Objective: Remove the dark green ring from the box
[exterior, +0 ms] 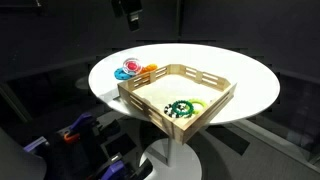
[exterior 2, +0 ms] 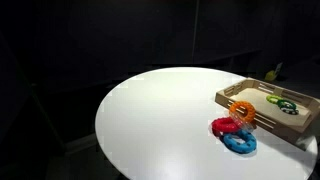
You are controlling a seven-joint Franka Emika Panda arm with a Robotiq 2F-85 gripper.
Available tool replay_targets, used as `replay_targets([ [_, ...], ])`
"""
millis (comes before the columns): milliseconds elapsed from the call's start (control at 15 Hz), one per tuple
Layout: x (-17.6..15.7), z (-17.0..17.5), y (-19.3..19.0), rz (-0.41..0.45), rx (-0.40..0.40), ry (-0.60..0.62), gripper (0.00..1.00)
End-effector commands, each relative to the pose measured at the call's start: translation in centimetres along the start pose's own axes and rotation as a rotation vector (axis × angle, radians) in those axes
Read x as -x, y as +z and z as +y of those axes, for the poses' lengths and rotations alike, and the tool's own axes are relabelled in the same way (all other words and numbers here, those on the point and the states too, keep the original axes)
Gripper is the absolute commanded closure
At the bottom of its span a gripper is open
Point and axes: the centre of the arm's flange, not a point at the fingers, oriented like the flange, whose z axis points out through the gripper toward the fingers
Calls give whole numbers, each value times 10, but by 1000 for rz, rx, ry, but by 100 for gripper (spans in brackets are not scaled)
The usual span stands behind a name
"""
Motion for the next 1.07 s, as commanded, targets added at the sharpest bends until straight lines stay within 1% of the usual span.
replay_targets([
  [0, 0, 0, 0, 0, 0, 0, 0],
  [333, 0, 0, 1, -2, 0, 0, 0],
  [467, -6, -6, -4, 10, 6, 4, 0],
  [733, -23, -19, -17, 31, 8, 5, 0],
  [1000, -47, -25, -21, 18, 48, 24, 0],
])
